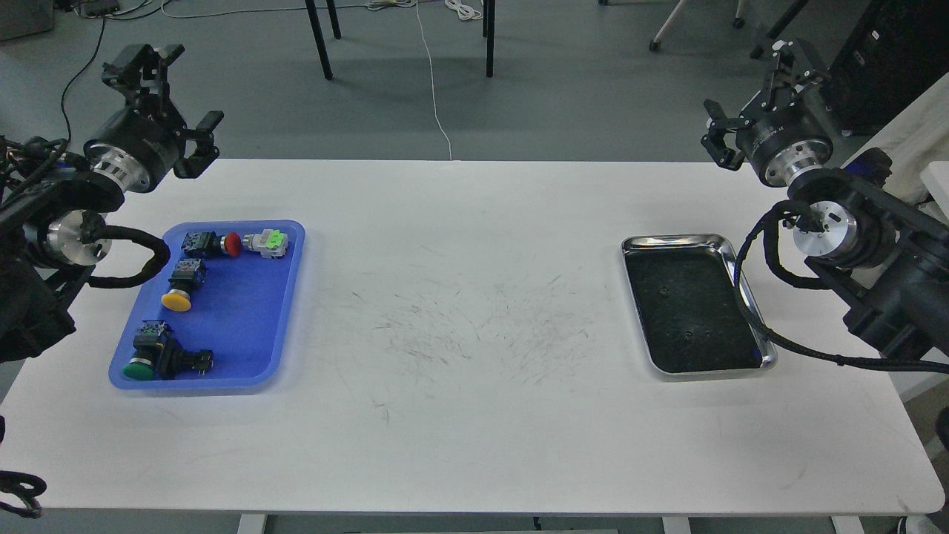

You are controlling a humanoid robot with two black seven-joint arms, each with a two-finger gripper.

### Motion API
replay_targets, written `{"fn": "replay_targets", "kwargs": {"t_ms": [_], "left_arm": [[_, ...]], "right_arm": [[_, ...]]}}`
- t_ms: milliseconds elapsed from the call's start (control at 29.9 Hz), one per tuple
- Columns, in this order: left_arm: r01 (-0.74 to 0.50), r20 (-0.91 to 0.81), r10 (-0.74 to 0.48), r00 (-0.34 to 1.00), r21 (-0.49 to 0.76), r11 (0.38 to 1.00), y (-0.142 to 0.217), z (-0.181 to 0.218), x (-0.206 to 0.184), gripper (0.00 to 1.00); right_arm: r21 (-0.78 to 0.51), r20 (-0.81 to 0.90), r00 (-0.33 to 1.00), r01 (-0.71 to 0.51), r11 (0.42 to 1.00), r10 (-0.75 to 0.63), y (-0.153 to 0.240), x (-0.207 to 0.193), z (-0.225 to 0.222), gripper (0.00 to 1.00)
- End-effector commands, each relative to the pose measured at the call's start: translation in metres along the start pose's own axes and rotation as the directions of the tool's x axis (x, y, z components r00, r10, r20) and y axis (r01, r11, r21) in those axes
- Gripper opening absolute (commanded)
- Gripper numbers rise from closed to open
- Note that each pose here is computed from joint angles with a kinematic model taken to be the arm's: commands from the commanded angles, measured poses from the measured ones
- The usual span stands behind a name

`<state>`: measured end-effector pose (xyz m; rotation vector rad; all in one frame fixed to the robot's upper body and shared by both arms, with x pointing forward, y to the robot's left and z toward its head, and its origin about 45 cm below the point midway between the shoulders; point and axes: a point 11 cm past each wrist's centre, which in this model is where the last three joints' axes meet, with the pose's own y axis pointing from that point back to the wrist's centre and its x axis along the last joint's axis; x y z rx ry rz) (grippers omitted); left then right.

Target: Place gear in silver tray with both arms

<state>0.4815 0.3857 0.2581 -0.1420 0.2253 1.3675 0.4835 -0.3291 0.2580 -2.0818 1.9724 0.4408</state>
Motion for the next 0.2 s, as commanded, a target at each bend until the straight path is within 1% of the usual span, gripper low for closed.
{"fn": "replay_targets", "kwargs": {"t_ms": [0,167], "left_arm": [[0.002,-0.013,-0.002,1.000,-0.037,0.999,0.0003,0.0040,-0.0003,0.98],[0.000,-0.022,-0.001,1.000,-0.050,0.999,-0.0006,0.0016,-0.0027,0.98]], "right_arm": [[-0.005,-0.003,1.000,-0.011,1.000,0.011,0.0014,0.0003,0.0026,0.99],[-0.003,-0.008,1.000,-0.008,1.000,0.008,0.0012,-0.0003,0.0023,0.99]]}}
